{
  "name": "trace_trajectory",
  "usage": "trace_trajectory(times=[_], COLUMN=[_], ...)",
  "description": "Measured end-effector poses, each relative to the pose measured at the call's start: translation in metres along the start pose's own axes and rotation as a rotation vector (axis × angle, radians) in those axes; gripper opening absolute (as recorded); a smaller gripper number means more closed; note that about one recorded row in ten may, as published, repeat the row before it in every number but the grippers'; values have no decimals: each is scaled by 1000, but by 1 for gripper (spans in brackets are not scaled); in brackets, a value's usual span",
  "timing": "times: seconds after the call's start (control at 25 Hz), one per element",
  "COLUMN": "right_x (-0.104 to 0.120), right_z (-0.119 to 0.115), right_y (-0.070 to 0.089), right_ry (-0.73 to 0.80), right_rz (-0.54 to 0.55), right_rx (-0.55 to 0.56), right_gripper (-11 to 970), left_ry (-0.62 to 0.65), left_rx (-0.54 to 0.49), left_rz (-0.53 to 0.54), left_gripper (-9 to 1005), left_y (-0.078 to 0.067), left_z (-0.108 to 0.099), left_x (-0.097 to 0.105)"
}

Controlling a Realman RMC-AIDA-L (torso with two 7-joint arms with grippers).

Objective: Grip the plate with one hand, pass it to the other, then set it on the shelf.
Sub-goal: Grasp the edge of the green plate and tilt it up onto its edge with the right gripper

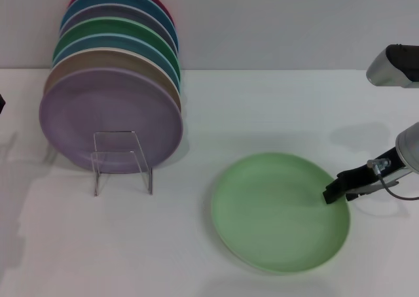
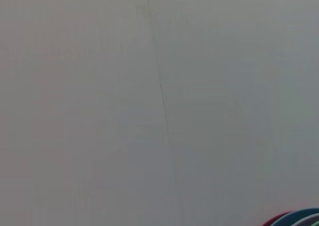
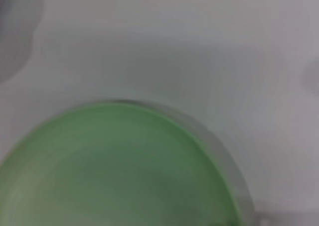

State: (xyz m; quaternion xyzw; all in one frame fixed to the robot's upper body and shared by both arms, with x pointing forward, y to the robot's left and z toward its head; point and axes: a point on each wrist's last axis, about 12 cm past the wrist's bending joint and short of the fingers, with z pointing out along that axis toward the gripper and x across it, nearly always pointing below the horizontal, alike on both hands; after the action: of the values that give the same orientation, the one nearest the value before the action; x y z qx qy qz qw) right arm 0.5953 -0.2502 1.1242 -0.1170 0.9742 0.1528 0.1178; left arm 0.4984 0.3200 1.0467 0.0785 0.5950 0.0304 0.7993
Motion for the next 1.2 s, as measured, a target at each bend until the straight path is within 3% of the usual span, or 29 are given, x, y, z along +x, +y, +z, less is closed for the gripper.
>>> trace_trajectory(times=[0.24,0.6,0.8,1.0,1.2], right_x=[-1,-3,-3,-2,-5], right_z=[4,8,9,7,-14], right_y=[3,4,9,14,24], right_ry=[9,-2,-12,-27,-178], right_rz=[-16,-22,-57,-98,-162], right_rx=[7,8,16,17,0], right_gripper=[476,97,17,18,19], left_ry=[25,27,15,10,-12], left_rx=[2,8,10,12,31], left_rz=[2,17,13,9,-5], left_gripper=[784,784,784,784,784], left_y=[0,-1,-2,-3,-8], left_z=[3,3,5,6,8], left_x=[3,3,1,1,-3])
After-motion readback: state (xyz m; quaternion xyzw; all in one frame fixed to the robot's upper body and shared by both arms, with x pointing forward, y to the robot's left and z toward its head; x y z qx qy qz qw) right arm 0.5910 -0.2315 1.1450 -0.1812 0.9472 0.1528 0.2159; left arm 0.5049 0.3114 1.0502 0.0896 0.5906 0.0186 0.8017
